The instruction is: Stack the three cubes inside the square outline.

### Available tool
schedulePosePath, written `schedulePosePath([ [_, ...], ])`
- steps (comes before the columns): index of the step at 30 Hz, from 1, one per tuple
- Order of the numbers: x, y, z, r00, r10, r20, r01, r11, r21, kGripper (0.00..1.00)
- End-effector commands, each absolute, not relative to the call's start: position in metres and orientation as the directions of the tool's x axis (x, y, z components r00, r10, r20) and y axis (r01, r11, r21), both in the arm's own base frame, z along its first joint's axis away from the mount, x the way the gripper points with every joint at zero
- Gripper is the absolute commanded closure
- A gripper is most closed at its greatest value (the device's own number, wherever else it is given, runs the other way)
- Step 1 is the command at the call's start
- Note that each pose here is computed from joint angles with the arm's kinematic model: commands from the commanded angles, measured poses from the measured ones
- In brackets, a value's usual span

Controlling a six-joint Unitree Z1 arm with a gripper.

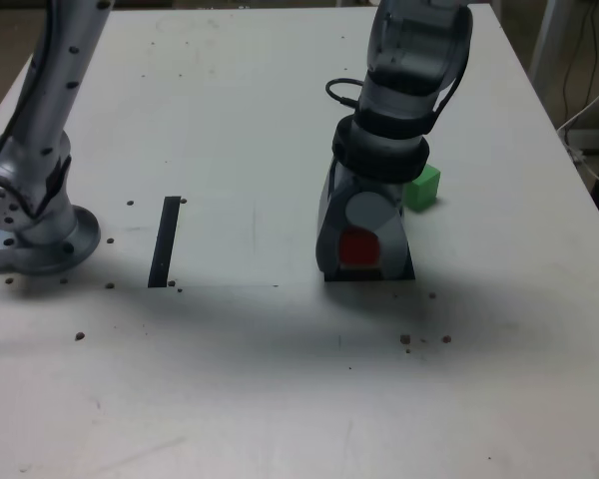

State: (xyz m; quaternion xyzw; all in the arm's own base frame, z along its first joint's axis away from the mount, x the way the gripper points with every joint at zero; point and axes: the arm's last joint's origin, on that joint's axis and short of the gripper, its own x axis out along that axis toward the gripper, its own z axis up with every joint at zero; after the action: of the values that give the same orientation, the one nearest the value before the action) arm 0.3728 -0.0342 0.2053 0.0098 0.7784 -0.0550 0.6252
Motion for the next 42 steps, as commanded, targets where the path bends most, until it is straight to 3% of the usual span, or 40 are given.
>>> schedulePosePath([
  [1,0.375,-0.033,0.203,-0.219,-0.054,-0.9743,0.088,0.993,-0.074,0.11],
  [4,0.375,-0.033,0.202,-0.22,-0.051,-0.9742,0.09,0.993,-0.072,0.01],
  [13,0.369,-0.031,0.208,-0.219,-0.032,-0.9753,0.079,0.996,-0.05,0.01],
  [15,0.362,-0.029,0.217,-0.213,-0.01,-0.977,0.066,0.998,-0.025,0.01],
  [20,0.335,-0.021,0.254,-0.188,0.083,-0.9787,0.017,0.997,0.081,0.01],
  [24,0.321,-0.007,0.276,-0.17,0.119,-0.9782,-0.008,0.993,0.122,0.01],
  [31,0.322,0.035,0.281,-0.167,0.112,-0.9796,-0.02,0.993,0.117,0.01],
  [42,0.348,0.11,0.257,-0.194,0.048,-0.9797,-0.036,0.998,0.056,0.02],
])
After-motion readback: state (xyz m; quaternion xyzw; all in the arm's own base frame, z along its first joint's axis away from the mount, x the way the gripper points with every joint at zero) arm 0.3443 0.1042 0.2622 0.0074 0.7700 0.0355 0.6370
